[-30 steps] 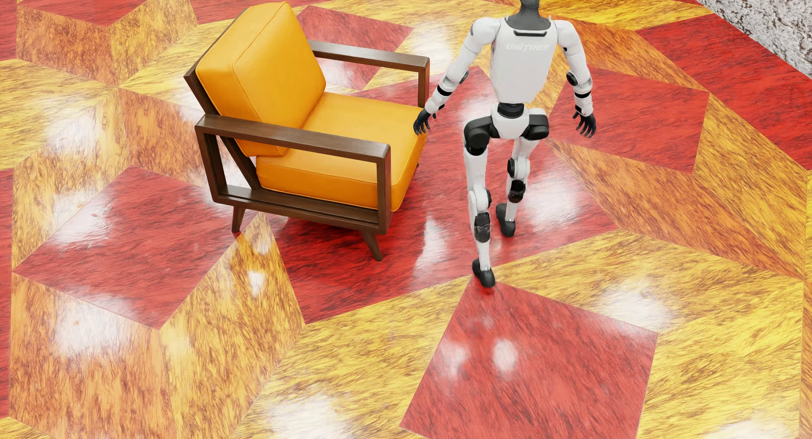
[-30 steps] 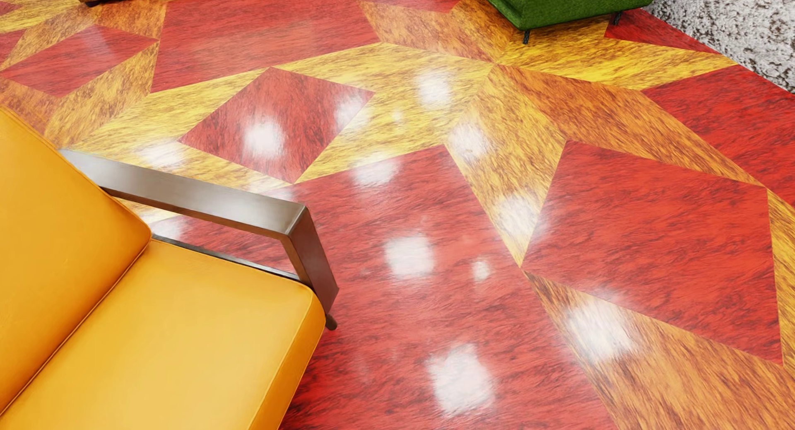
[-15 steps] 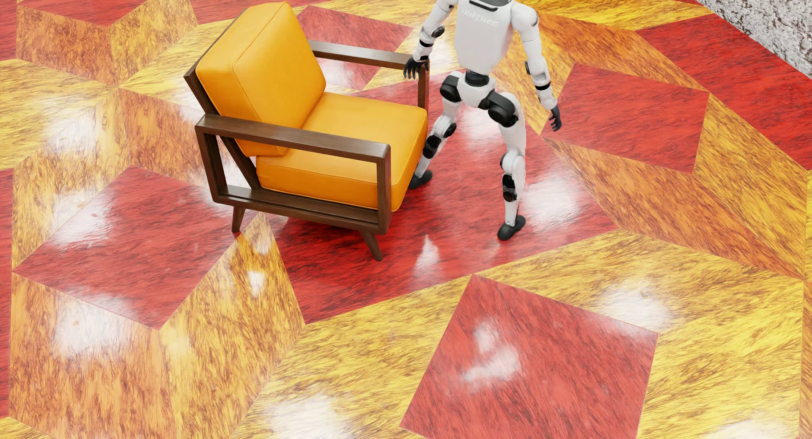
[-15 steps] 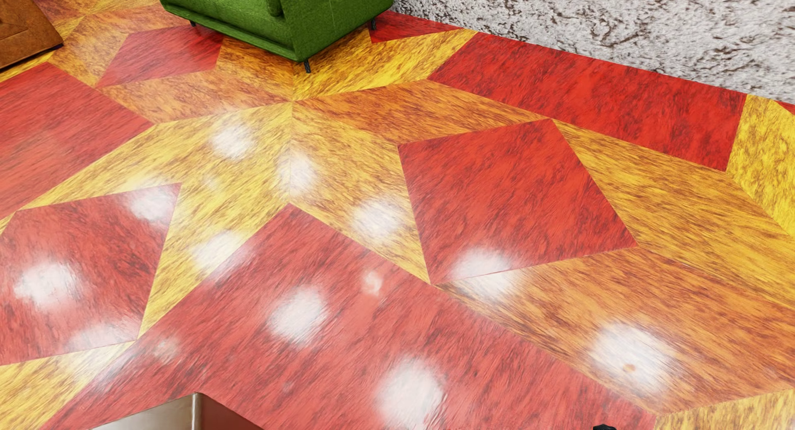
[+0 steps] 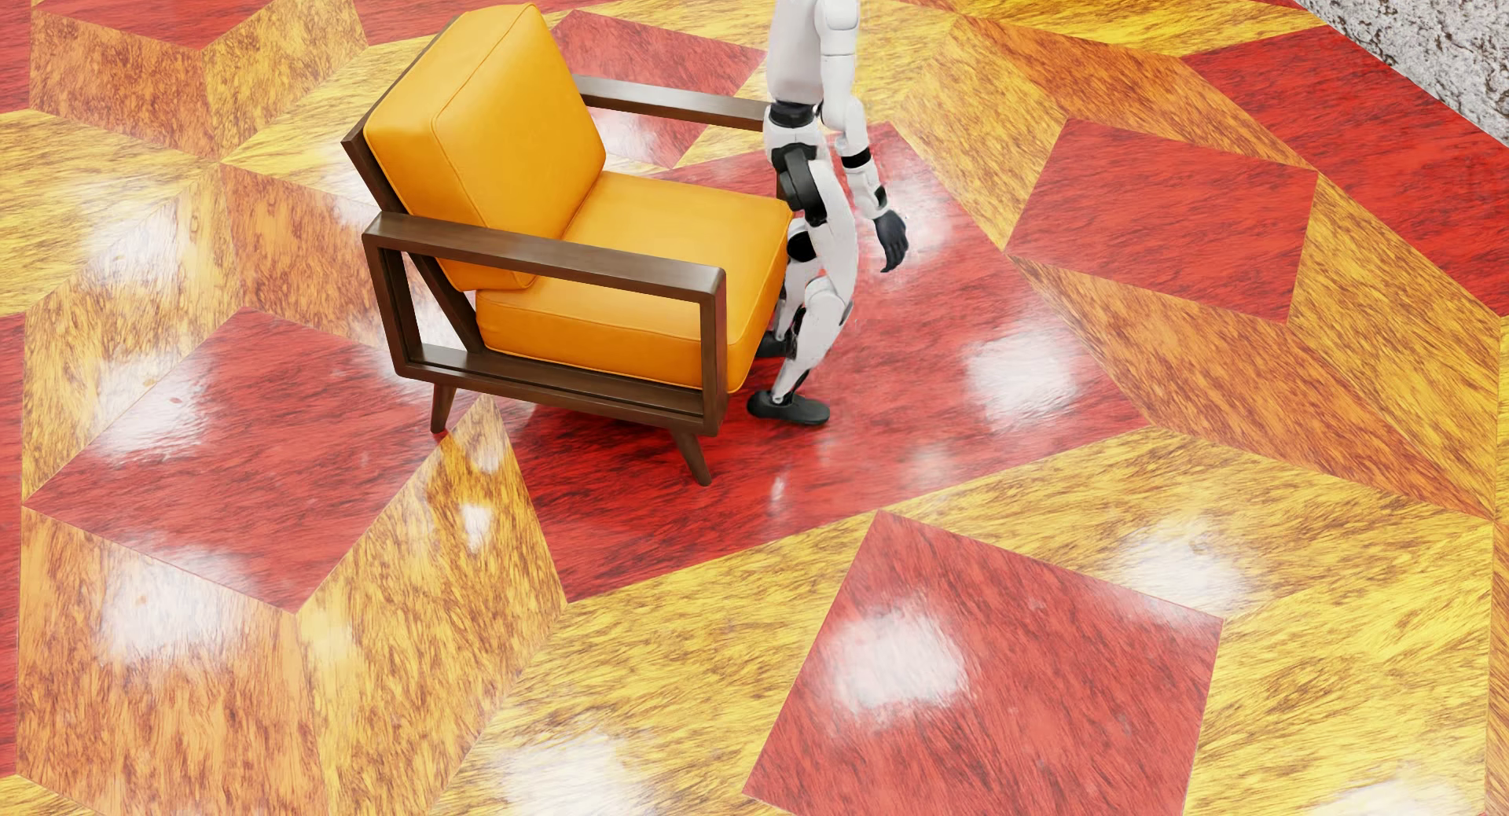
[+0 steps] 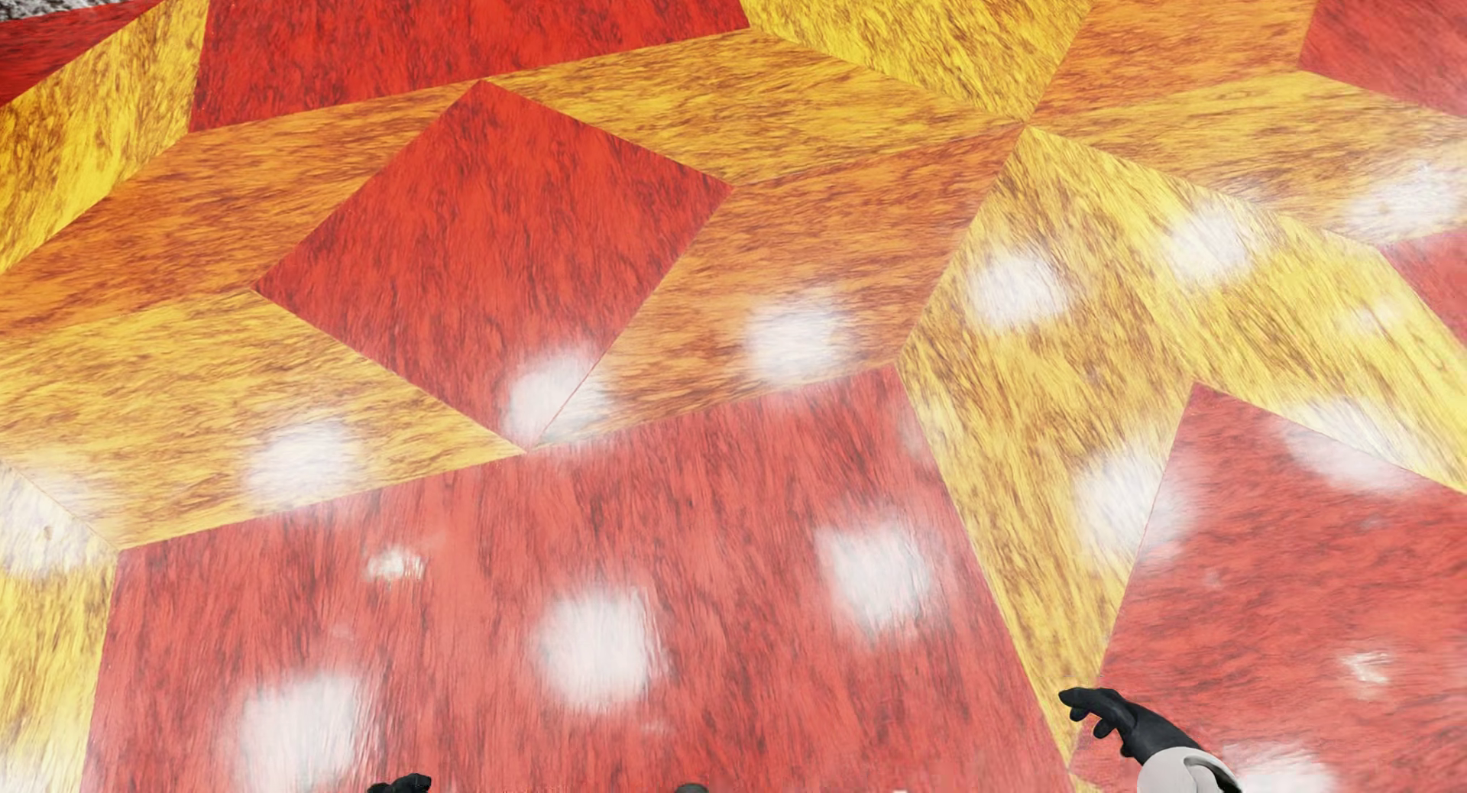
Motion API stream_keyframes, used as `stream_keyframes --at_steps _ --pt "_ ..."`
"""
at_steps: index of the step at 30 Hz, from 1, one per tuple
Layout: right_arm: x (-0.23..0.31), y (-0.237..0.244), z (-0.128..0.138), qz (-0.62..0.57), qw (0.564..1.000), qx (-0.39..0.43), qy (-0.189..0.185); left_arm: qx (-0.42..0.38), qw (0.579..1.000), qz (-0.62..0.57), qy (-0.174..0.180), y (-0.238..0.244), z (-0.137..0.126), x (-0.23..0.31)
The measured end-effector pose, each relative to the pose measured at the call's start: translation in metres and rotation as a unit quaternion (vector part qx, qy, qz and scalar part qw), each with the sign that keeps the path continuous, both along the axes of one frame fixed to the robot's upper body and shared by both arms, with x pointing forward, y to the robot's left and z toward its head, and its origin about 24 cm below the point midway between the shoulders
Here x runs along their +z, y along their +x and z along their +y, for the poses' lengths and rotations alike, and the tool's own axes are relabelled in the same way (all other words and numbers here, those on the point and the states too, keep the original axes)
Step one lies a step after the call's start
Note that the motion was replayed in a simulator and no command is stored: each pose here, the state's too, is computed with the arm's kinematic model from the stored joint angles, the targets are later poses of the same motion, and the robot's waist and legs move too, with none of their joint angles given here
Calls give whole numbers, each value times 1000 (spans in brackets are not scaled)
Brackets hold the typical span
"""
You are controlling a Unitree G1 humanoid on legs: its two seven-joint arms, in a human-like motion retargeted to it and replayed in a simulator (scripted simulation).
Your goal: Sit on chair
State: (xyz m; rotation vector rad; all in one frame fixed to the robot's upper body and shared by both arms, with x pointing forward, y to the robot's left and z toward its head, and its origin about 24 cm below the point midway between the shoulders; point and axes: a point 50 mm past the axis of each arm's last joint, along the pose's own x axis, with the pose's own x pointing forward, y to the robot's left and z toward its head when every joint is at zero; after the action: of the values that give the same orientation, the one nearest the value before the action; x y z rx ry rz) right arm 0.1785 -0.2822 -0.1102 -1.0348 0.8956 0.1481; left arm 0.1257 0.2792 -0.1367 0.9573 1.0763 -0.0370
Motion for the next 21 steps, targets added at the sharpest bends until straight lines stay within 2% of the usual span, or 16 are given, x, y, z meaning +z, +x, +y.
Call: stream_keyframes --at_steps 9,16,21 --pt "7 21 12 -15 999 32 -1 -22 999 -42 2 24 -2 10" --pt "32 58 13 -73 995 59 -21 -81 994 -80 6 71 -13 28" --pt "64 104 33 -148 983 103 -17 -132 981 -143 13 121 -26 57"
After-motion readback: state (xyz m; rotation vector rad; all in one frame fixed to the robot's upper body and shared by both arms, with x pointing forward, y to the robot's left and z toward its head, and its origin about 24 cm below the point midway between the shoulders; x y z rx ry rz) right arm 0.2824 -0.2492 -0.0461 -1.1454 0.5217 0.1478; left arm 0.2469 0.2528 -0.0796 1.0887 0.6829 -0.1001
